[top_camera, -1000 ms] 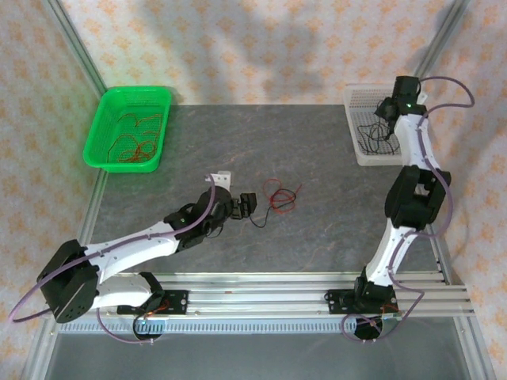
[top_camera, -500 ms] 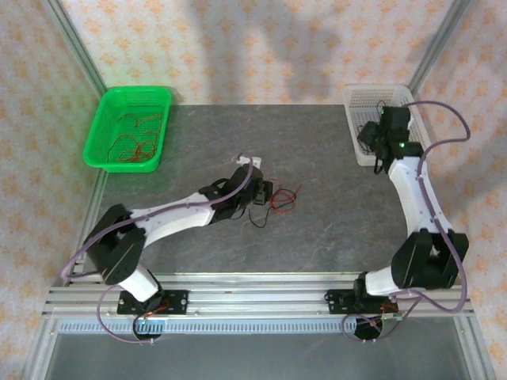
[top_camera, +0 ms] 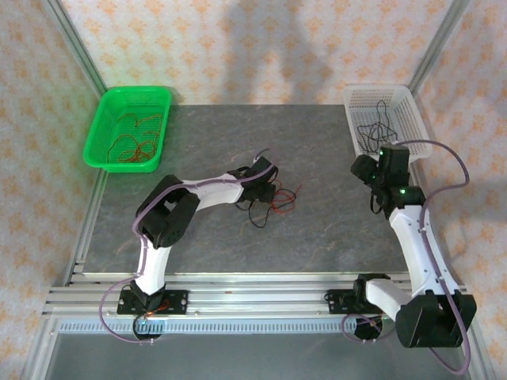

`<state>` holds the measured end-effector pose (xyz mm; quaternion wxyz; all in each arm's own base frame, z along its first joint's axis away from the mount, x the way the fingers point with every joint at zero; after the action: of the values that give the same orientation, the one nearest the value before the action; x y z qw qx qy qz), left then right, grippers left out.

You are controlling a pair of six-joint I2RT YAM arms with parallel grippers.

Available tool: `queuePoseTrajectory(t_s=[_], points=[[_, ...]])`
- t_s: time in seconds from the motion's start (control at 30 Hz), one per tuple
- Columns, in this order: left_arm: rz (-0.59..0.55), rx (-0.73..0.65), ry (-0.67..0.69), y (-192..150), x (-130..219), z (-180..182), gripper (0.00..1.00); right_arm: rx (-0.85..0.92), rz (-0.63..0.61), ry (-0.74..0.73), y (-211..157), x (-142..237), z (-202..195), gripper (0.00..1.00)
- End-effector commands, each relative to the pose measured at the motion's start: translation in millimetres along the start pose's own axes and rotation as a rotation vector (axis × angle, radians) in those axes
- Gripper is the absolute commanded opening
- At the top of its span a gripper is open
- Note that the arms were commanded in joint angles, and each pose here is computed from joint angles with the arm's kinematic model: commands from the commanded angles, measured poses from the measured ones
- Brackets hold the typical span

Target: Untangle the cables

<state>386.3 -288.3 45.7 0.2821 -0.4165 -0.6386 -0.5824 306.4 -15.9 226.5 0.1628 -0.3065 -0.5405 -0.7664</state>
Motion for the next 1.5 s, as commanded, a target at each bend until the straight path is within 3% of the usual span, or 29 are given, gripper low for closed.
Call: queuePoseTrajectory(t_s=[0.0, 0.37, 0.57, 1.03, 1.47], points=[[-0.014, -0.028, 0.011, 11, -3, 0, 0.52, -0.029, 0.014, 0.033, -12, 1, 2, 0.68], [-0.036, -0.071, 0.112, 15, -27, 12, 0.37, -0.068, 0.041, 0.085, -33, -2, 6, 0.65], [-0.053, -0.064, 0.119, 11, -24, 16, 0.00, -0.100, 0.057, 0.129, -40, -5, 12, 0.63], [-0.184, 0.034, 0.047, 33, 48, -8, 0.00, -0.099, 0.203, 0.361, -106, -44, 112, 0.62], [-0.240, 0.121, -0.019, 31, 78, -23, 0.00, -0.137, 0.314, 0.371, -148, -83, 172, 0.65]])
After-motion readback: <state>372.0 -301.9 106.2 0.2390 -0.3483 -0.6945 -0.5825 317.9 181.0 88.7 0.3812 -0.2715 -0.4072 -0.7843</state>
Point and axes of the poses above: each hand's point on the last joint's axis, 136 mm out from that joint toward the fingers, its own x axis back along the fingers, its own z axis along the line the jaws close on, y = z × x, the point moved 2 cm from there along x, back along the fingers, and after that the axes turned 9 degrees about x, right-handed, at the moved point
